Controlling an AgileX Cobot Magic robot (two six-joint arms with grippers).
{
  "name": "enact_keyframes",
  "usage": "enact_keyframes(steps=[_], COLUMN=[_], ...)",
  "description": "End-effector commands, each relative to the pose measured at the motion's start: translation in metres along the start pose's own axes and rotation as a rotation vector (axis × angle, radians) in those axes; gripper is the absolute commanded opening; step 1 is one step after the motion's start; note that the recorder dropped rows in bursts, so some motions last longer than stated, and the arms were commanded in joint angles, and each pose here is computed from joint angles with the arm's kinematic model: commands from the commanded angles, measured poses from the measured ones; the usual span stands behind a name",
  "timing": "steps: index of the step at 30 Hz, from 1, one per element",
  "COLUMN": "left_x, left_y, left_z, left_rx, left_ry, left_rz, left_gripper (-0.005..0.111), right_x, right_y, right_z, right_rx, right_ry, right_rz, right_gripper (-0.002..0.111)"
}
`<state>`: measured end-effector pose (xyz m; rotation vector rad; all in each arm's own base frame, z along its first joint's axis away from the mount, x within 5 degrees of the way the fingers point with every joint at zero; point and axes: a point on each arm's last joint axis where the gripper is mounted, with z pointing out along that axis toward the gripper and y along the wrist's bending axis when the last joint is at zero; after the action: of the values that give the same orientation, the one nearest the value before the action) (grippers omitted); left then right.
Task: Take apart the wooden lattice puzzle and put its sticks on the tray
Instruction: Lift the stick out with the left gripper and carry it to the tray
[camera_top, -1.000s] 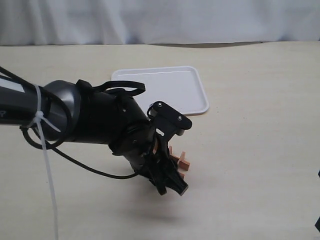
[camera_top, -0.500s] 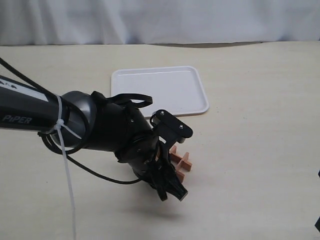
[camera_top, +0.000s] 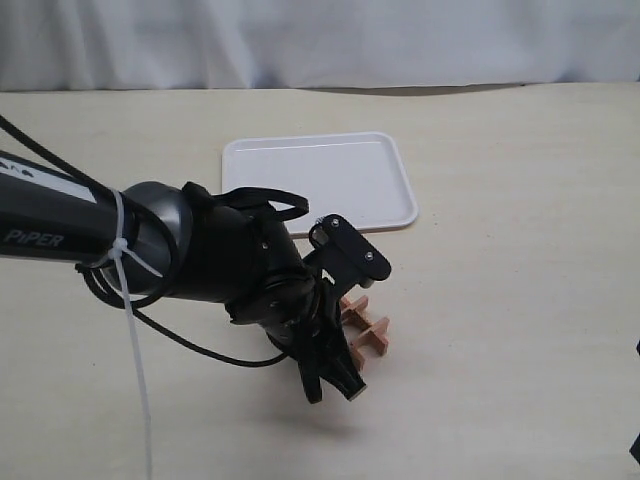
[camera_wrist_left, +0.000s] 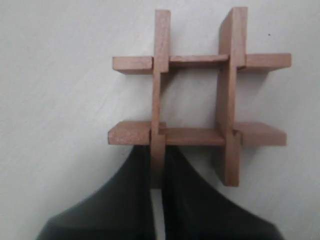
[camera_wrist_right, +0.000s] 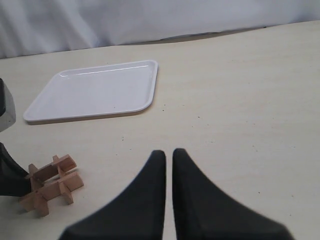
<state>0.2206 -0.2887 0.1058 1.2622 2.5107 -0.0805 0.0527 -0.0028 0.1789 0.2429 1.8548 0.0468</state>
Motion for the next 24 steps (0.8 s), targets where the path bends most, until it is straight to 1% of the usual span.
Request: enact_keyframes(steps=[1,4,6,17,20,24], left_x=[-0.003,-0.003,-0.004,-0.012,-0.014,-0.021], left_y=[-0.001,-0.002,-0.001,0.005,0.006,0.010], left_z=[-0.001,-0.001,-0.003,-0.049,-0.062,-0.076], left_rx=[0.002,0.004,0.004,-0.008,-0.012,-0.006], left_ry=[-0.012,-0.014,-0.023,-0.089,-0.122,-0.214], left_rz=[0.009,-0.033,-0.042,-0.059,-0.057,-0.066], left_gripper=[0.000,0.000,0.000,0.000,0.000,0.000], right_x=[0.000,0.000,0.000,0.000,0.000,0.000], right_y=[0.000,0.000,0.000,0.000,0.000,0.000], right_z=[0.000,0.000,0.000,0.000,0.000,0.000], right_rx=[-0.003,-0.003,-0.003,-0.003,-0.003,-0.003], right_ry=[-0.004,-0.004,-0.004,-0.004,-0.004,-0.004], right_rz=[-0.004,-0.004,-0.004,-0.004,-0.004,-0.004], right_gripper=[0.005,0.005,0.005,0.005,0.005,0.005])
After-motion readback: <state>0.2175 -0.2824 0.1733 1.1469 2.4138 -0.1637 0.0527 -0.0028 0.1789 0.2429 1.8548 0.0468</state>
